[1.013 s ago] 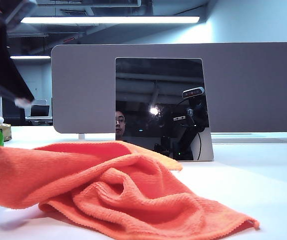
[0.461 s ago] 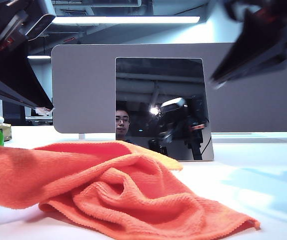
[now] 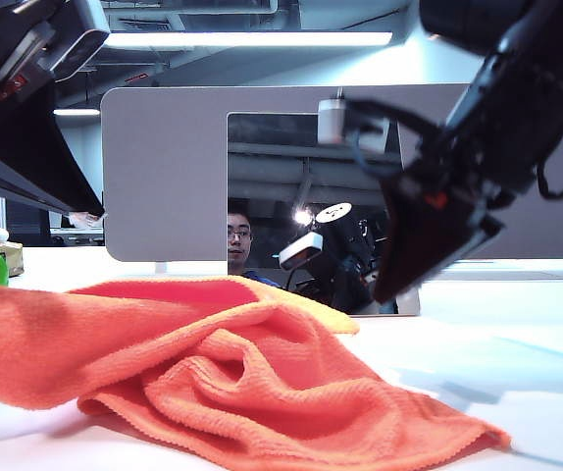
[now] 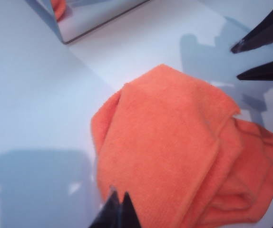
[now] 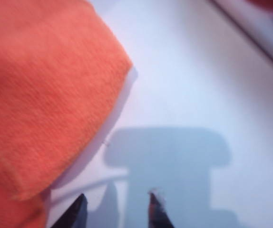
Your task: Pick up the cloth from the table and use it to cover the mirror.
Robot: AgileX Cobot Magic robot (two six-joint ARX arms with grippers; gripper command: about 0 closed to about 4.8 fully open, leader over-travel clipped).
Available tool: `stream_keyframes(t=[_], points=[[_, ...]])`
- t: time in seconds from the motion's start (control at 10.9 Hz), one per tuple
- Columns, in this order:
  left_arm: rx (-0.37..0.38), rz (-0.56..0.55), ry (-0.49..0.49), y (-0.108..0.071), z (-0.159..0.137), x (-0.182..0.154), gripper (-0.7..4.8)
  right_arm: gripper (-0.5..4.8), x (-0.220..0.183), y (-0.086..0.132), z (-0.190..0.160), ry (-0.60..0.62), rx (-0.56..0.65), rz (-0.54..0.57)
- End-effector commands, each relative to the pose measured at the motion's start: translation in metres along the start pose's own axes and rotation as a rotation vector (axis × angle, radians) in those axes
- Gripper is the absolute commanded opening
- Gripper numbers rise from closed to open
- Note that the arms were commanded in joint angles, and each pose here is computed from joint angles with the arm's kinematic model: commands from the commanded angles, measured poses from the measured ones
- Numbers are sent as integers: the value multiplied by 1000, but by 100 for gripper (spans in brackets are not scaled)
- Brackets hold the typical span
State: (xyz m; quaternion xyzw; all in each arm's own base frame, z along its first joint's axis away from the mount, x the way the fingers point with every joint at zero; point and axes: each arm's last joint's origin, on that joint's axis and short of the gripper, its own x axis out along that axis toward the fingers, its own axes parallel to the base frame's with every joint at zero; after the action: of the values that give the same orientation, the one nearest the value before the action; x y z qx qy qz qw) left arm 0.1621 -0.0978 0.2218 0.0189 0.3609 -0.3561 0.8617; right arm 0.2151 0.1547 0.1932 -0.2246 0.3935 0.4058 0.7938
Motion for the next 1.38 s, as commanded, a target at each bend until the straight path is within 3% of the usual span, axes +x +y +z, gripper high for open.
stream_keyframes(t=[0.09,0.18,0.37,0.46,0.92,1.38], points=[[9,-4,-13,-1,2,-1,-3,225,6,9,1,36,-85,23],[9,1,-13,0,2,-1,-3,226,7,15,2,39,-158,26],[9,7,-13,0,2,-1,-3,280,10,34,6,56,-375,13],[9,7,-13,0,2,-1,-3,280,10,38,7,63,-414,-1],[9,7,-12,0,2,-1,-2,279,24,39,15,1,-468,-30],[5,7,4,0,0,-1,-2,279,42,41,6,97,-474,-7]])
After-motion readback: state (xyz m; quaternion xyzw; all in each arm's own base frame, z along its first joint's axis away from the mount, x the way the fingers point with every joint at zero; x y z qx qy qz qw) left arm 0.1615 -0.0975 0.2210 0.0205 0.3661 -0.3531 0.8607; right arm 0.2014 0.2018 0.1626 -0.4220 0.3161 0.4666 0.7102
